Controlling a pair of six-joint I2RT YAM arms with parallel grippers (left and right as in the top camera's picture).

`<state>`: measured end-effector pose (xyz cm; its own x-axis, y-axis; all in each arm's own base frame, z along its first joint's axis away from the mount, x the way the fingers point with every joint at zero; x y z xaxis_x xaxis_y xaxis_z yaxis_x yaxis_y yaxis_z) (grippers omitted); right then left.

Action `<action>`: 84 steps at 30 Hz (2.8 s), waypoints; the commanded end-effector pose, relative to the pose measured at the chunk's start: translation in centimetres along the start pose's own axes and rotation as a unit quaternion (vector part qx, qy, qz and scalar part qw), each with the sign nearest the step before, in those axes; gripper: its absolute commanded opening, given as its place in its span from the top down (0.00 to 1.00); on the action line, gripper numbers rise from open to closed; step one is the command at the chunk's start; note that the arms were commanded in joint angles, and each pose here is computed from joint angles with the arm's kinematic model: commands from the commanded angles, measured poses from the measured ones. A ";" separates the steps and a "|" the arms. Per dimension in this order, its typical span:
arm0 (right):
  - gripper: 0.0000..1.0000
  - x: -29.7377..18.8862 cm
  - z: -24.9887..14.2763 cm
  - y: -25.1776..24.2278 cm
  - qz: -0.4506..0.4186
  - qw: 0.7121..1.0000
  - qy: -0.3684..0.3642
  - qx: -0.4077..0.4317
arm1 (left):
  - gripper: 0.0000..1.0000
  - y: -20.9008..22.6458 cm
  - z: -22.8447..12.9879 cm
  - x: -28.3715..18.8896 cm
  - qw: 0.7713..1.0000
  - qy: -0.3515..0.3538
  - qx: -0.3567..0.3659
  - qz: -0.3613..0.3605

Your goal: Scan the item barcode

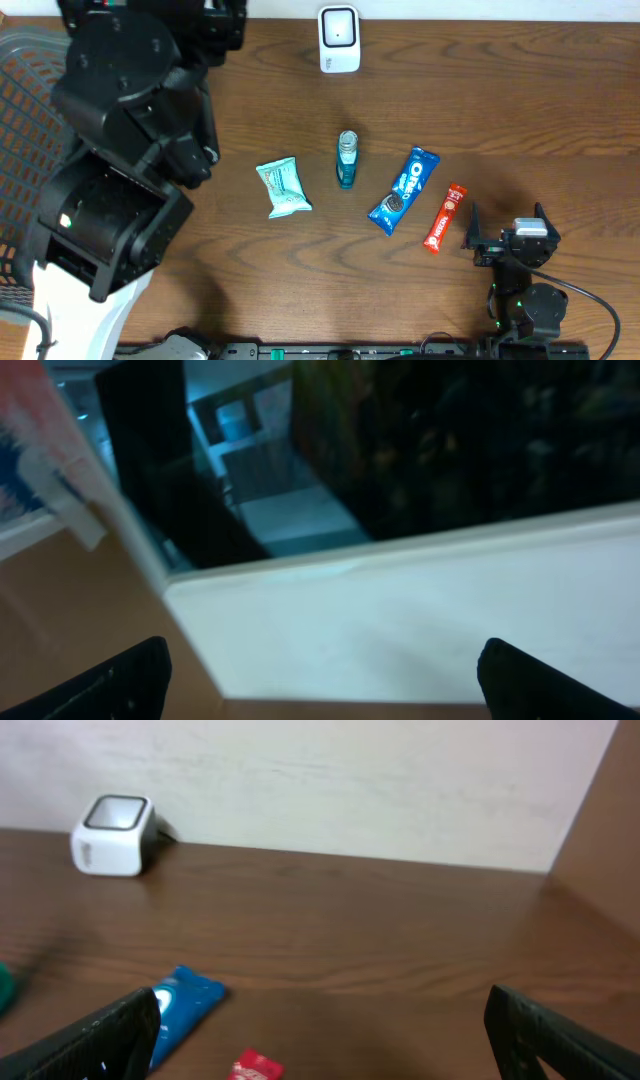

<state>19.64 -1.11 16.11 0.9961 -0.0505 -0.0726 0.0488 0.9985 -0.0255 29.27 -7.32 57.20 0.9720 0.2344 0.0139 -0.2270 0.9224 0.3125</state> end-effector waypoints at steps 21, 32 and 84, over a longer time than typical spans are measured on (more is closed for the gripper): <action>0.01 -2.1 8.4 2.2 0.057 0.934 0.315 0.159 | 0.02 8.4 -8.6 -11.8 0.976 -0.081 -0.186 -0.074; 0.01 0.1 9.6 4.4 0.138 0.894 0.382 0.187 | 0.02 10.3 -8.2 -16.6 0.971 -0.130 -0.190 -0.070; 0.01 12.6 7.8 20.3 0.074 0.888 0.448 0.069 | 0.02 11.6 -16.3 -24.9 0.937 -0.262 -0.226 0.053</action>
<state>32.64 17.05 22.06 0.5478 0.1503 -0.8230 -0.0168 0.9855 0.1688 1.77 2.29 44.92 0.8226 0.2355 0.5176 -0.2000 0.9719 -0.1244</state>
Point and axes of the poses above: each gripper's point midway between its finger pads, its own x axis out along the fingers, its own y axis along the line the jaws close on, z = x × y, the point moved 5 cm from there along -x, back along the fingers, and after that the axes turned 2 degrees about x, right-handed, at the moved point
